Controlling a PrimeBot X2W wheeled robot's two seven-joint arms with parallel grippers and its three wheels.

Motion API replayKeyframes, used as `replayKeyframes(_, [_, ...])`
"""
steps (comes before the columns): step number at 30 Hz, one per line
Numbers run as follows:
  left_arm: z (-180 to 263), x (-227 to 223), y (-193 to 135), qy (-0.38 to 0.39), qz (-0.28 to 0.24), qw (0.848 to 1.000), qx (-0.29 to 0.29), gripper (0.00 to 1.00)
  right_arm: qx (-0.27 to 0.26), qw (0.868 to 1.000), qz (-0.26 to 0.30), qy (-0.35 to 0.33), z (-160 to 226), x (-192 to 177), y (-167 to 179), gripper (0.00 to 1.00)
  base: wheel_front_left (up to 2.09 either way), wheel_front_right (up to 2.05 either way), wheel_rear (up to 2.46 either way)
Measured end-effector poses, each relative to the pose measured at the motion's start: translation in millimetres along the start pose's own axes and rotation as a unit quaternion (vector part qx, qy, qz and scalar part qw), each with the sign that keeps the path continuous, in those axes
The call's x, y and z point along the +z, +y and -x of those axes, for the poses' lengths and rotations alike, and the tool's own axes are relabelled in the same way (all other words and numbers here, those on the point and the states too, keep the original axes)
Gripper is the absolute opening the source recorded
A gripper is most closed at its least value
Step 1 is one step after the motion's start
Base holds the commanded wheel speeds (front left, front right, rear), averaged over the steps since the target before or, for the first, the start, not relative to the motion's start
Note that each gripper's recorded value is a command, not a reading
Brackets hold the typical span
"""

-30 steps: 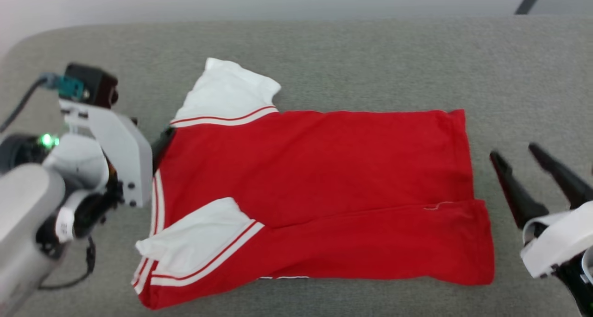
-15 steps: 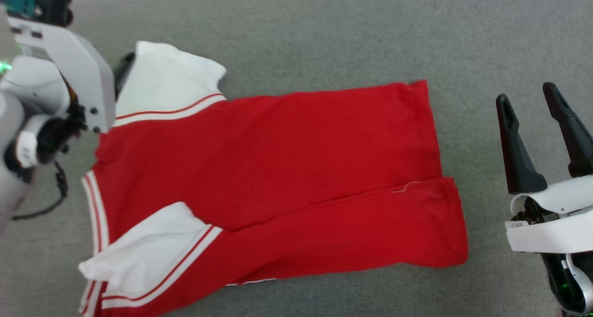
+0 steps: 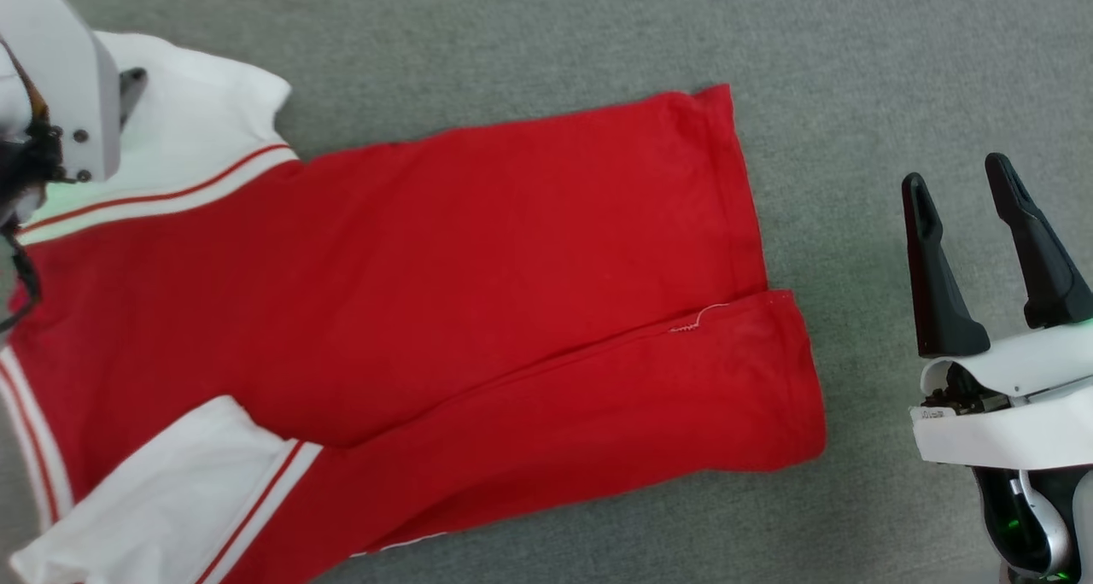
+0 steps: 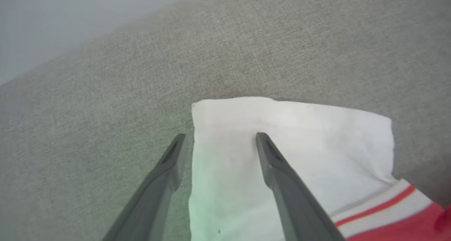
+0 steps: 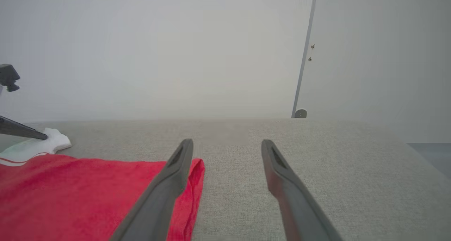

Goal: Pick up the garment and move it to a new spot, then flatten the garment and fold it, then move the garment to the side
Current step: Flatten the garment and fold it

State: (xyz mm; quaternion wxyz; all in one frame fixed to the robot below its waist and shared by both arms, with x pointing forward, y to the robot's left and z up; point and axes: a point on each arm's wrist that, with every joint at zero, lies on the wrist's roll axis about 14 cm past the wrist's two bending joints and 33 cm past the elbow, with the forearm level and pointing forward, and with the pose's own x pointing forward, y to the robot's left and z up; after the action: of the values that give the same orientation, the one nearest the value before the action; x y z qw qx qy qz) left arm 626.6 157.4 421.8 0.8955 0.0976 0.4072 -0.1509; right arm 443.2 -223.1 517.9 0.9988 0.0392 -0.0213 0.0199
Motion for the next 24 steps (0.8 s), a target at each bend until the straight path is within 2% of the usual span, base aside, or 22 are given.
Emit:
replayKeyframes(7, [-26.8,-12.9,-2.8,0.052,0.015,0.999,-0.003,1.0,-0.015,1.0,0.002,0.02,1.2,-15.7,-10.1,1.0,0.0,0.0,0.0])
replayKeyframes(15, [-31.2,-19.3,0.7,0.087,0.03,0.996,0.009,1.0,-0.016,1.0,0.0,0.021,-1.2,-16.7,-11.2,1.0,0.0,0.0,0.0])
replayKeyframes(16, [-31.5,-19.8,1.2,0.089,0.032,0.995,0.011,0.96,-0.016,1.0,0.0,0.022,-1.2,-17.2,-11.4,1.0,0.0,0.0,0.0])
replayKeyframes(17, [-31.6,-20.8,1.1,0.093,0.036,0.995,0.011,0.57,-0.016,1.0,-0.001,0.023,-1.1,-17.5,-11.7,1.0,0.0,0.0,0.0])
replayKeyframes(19, [-31.5,-22.7,1.0,0.102,0.043,0.994,0.011,0.4,-0.017,1.0,-0.002,0.025,-1.3,-18.3,-11.9,1.0,0.0,0.0,0.0])
replayKeyframes(20, [-31.6,-23.7,0.6,0.107,0.048,0.993,0.011,0.13,-0.017,1.0,-0.003,0.025,-1.4,-18.5,-11.9,1.0,0.0,0.0,0.0])
replayKeyframes(21, [-32.0,-24.4,0.0,0.109,0.05,0.993,0.011,0.0,-0.017,1.0,-0.005,0.026,-1.5,-18.6,-12.0,1.0,0.0,0.0,0.0])
replayKeyframes(24, [-32.4,-28.8,-3.0,0.127,0.064,0.99,0.007,0.0,-0.017,0.999,-0.005,0.027,-1.9,-18.9,-12.0,1.0,0.0,0.0,0.0])
